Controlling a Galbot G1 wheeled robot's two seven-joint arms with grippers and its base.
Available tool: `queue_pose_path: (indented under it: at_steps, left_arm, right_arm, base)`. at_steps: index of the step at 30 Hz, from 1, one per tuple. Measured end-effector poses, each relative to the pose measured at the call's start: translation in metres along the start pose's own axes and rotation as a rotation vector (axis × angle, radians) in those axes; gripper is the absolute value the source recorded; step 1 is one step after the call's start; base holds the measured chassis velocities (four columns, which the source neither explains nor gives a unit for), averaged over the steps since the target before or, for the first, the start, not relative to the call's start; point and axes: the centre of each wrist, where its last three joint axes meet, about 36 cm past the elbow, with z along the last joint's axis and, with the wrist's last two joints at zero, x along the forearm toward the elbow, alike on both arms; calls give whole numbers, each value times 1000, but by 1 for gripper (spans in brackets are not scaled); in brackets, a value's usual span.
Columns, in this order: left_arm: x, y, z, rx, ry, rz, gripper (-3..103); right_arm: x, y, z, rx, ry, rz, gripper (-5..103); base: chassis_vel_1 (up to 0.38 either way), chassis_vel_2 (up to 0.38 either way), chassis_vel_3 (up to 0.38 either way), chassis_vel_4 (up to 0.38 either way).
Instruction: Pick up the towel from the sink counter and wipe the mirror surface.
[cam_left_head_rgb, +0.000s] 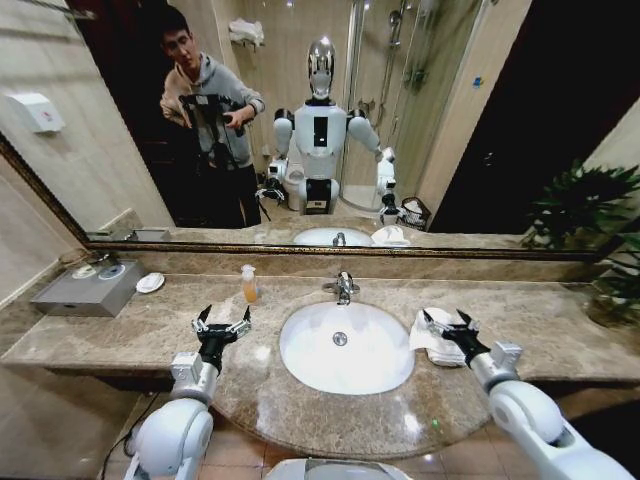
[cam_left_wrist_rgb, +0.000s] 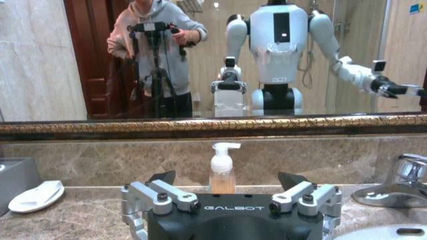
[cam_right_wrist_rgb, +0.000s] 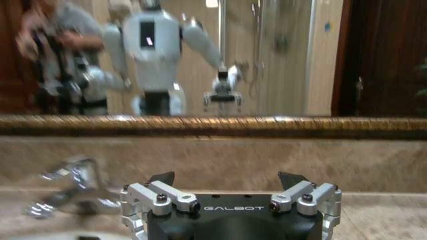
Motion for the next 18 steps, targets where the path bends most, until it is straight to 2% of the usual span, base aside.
queue_pose_path:
  at_steps: [7,8,18]
  left_arm:
    - [0,0,0,0,0,0,100]
    - [0,0,0,0,0,0,100]
    - [0,0,0,0,0,0,100]
  right_arm:
    - [37,24,17,-60,-75,-1,100]
    - [48,35,17,-72,-96,8,100]
    - [55,84,-21,-88,-232,34,100]
  base:
    - [0,0,0,0]
    - [0,0,0,0]
    - [0,0,0,0]
